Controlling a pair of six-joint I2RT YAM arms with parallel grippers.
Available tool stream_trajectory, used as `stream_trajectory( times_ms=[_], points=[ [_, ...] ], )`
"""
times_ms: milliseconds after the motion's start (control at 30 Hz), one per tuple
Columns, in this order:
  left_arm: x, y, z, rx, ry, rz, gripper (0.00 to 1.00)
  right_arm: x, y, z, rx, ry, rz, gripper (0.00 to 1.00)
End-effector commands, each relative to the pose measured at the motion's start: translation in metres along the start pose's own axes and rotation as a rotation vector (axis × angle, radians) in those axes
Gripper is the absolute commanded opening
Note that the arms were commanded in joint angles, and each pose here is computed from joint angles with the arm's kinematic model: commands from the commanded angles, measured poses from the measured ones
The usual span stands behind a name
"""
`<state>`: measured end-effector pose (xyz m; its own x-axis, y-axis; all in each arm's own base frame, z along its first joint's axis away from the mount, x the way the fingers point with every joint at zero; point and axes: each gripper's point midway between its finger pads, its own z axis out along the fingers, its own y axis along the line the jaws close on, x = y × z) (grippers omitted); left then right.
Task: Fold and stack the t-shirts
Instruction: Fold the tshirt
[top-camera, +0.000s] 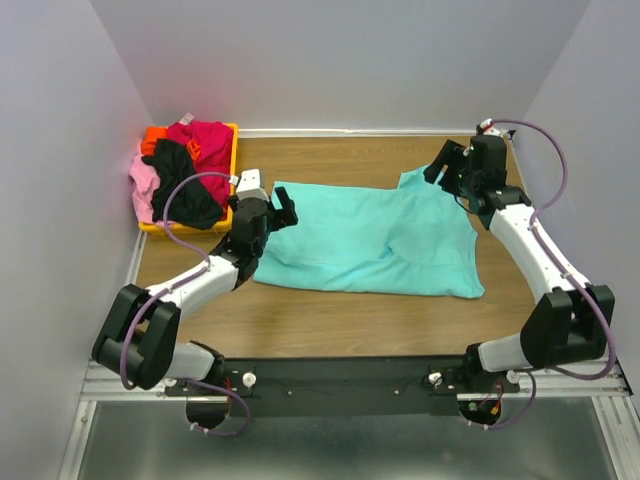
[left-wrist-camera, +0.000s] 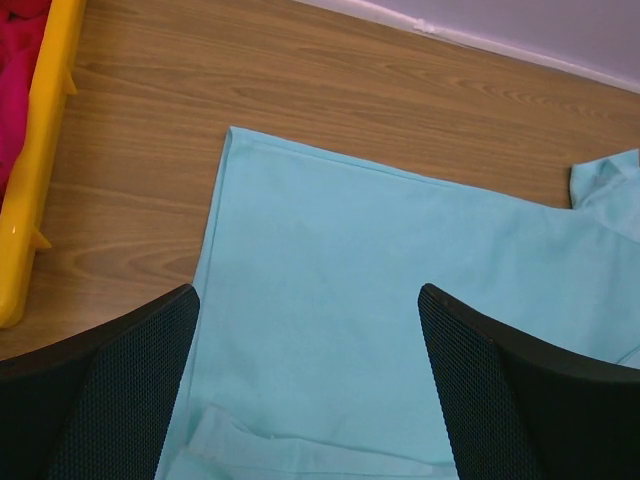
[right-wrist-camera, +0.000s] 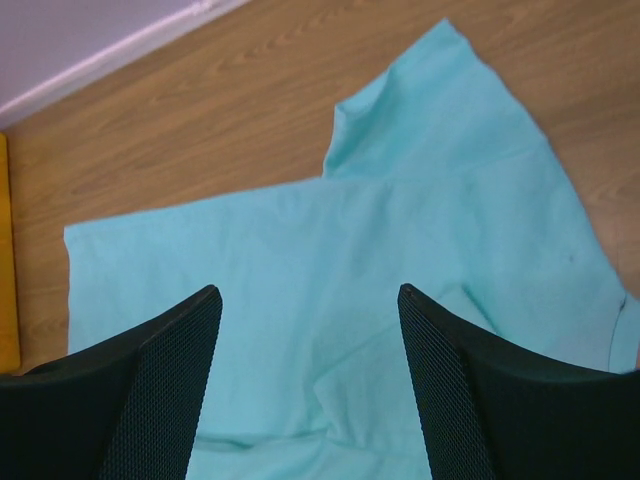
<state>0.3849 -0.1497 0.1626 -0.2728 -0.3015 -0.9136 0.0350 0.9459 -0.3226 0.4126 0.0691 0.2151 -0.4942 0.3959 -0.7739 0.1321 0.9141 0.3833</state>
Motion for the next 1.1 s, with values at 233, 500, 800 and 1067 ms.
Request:
stream_trajectory(
  times_ms=[233, 500, 800, 1067],
  points=[
    [-0.026, -0.021, 0.03, 0.09, -0.024, 0.065, 0.98, -0.068, -0.022, 0.08, 0.23, -0.101, -0.157, 0.8],
    [-0.033, -0.017, 0.027, 0.064, -0.03, 0.071, 0.98, -0.096, -0.043, 0.158, 0.245, -0.103, -0.142, 0.83],
    [-0.033, -0.002, 0.018, 0.01, -0.014, 0.084, 0.98, -0.076, -0.07, 0.233, 0.248, -0.051, -0.121, 0.81],
    [-0.02, 0.005, 0.014, -0.008, 0.04, 0.085, 0.98, -0.024, -0.094, 0.283, 0.221, 0.052, -0.06, 0.73]
  ],
)
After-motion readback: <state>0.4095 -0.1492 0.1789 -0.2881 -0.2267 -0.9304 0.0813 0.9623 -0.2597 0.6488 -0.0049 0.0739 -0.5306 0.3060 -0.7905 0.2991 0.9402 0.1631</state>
